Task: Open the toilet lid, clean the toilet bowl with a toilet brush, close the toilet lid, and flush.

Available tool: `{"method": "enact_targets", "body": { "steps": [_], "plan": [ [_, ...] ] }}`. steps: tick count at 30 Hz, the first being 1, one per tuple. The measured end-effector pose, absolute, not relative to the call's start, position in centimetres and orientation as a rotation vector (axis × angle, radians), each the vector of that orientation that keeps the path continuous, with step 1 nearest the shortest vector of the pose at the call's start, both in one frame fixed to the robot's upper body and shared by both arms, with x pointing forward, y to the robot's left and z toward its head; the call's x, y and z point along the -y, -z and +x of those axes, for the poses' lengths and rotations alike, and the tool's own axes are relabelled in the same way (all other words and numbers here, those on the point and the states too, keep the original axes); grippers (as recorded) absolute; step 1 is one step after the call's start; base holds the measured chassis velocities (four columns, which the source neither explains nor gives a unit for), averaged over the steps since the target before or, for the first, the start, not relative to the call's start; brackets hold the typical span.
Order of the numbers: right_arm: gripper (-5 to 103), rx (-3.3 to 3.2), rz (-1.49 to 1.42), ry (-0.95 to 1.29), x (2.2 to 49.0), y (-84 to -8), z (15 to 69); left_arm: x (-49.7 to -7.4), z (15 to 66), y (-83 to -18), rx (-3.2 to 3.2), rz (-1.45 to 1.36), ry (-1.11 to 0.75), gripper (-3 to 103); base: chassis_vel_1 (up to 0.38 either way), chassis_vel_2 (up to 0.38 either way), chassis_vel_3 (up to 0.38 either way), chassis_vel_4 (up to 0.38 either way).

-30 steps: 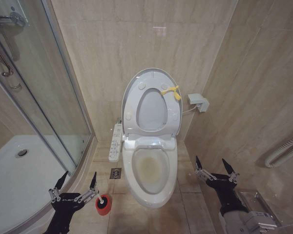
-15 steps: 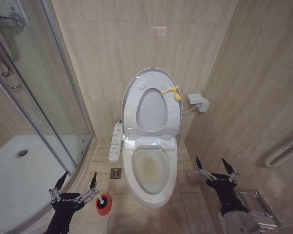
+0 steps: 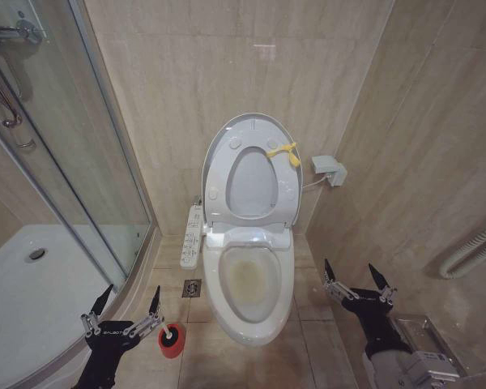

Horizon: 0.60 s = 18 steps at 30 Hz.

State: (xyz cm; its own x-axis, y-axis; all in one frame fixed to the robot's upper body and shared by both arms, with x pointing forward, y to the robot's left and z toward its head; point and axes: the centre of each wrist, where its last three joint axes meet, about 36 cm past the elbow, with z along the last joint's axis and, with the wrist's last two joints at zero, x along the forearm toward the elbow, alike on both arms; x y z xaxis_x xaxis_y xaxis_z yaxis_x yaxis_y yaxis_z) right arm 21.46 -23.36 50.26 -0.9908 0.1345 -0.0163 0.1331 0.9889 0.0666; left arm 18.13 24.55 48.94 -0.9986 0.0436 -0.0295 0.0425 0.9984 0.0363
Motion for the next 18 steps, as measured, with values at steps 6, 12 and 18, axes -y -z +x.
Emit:
{"method": "enact_targets", "body": {
  "steps": [6, 12, 18],
  "plan": [
    [100, -3.112, 0.209, -0.102, 23.36, -50.26, 21.46, -24.55, 18.13, -48.94, -3.11, 0.067, -0.055, 100, 0.0, 0.0, 0.0, 0.0],
    [100, -3.112, 0.209, -0.102, 23.36, -50.27, 21.46, -24.55, 18.13, -48.94, -3.11, 0.067, -0.055, 100, 0.0, 0.0, 0.0, 0.0],
    [100, -3.112, 0.209, -0.102, 23.36, -50.26, 21.46, -24.55, 18.13, -48.94, -3.11, 0.067, -0.054, 100, 0.0, 0.0, 0.0, 0.0]
  ]
}}
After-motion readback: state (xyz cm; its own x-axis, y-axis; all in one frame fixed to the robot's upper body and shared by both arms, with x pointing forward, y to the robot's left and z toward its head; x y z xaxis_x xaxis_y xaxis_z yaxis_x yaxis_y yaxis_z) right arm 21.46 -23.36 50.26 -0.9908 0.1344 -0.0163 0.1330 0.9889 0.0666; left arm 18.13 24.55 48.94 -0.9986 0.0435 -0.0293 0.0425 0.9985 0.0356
